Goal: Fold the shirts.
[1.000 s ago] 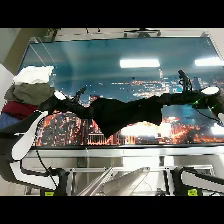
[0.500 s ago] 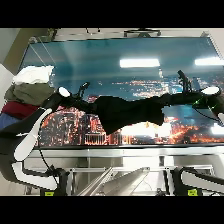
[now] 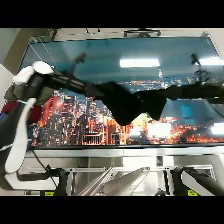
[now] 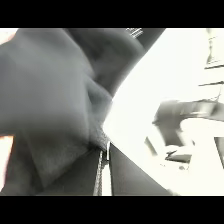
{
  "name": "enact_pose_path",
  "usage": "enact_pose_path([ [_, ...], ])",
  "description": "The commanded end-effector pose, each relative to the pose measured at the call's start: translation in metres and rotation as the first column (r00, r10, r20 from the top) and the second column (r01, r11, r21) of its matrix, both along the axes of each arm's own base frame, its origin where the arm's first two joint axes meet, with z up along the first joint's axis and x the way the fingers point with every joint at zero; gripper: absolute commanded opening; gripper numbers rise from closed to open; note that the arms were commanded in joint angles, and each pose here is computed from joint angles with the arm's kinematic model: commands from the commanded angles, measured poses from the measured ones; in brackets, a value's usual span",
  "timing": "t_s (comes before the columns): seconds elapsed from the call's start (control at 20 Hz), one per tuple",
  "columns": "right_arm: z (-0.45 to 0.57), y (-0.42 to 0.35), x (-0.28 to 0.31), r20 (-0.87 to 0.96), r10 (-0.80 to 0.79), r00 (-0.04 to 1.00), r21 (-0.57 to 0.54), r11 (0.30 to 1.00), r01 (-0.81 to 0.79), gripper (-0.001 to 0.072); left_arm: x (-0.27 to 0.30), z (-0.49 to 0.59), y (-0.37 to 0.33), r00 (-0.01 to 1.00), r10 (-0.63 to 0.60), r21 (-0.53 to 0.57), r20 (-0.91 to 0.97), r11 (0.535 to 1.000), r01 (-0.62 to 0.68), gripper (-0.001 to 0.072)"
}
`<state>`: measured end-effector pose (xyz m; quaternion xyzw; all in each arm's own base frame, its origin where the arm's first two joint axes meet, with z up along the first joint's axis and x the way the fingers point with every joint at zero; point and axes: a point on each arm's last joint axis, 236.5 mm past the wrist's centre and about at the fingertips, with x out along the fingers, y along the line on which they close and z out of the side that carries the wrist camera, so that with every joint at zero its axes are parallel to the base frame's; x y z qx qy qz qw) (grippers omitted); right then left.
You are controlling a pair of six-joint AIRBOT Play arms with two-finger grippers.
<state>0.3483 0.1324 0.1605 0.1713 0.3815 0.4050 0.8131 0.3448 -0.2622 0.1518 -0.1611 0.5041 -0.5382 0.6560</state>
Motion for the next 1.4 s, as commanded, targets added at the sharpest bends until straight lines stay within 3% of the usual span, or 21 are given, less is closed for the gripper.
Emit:
enact_pose_path([
  [0.0, 0.119, 0.005, -0.037, 0.321, -0.017, 0.947, -0.020, 1.000, 0.024, 0.0020, -0.037, 0.120, 0.012, 0.984, -0.002, -0.140, 0.180, 0.990, 0.028, 0.0022],
  [0.15, 0.207, -0.004, -0.072, 0.589, -0.113, 0.801, -0.026, 0.987, 0.159, 0.0020, -0.067, 0.191, 0.037, 0.921, 0.085, -0.154, 0.381, 0.988, -0.027, 0.0023],
  [0.3, 0.232, -0.026, -0.087, 0.632, -0.255, 0.732, 0.010, 0.947, 0.321, 0.0020, -0.088, 0.222, 0.065, 0.839, 0.177, -0.127, 0.515, 0.983, -0.130, 0.0026],
  [0.5, 0.153, -0.064, -0.054, 0.285, -0.458, 0.842, 0.003, 0.879, 0.477, 0.0020, -0.083, 0.151, 0.097, 0.869, 0.255, 0.018, 0.424, 0.957, -0.289, 0.0027],
  [0.65, 0.063, -0.063, -0.034, 0.014, -0.451, 0.892, -0.022, 0.892, 0.451, 0.0021, -0.082, 0.066, 0.098, 0.943, 0.267, 0.066, 0.201, 0.956, -0.285, 0.0027],
  [0.9, -0.083, -0.034, -0.040, -0.322, -0.377, 0.869, -0.078, 0.925, 0.372, 0.0020, -0.072, -0.074, 0.099, 0.939, 0.331, 0.124, -0.090, 0.939, -0.319, 0.0022],
  [1.15, -0.177, -0.010, -0.040, -0.452, -0.364, 0.814, -0.155, 0.931, 0.331, 0.0021, -0.085, -0.176, 0.076, 0.926, 0.253, 0.200, -0.280, 0.959, -0.201, 0.0021],
  [1.35, -0.207, -0.023, -0.023, -0.434, -0.383, 0.816, -0.200, 0.924, 0.327, 0.0020, -0.051, -0.192, 0.078, 0.921, 0.248, 0.203, -0.301, 0.960, -0.192, 0.0004],
])
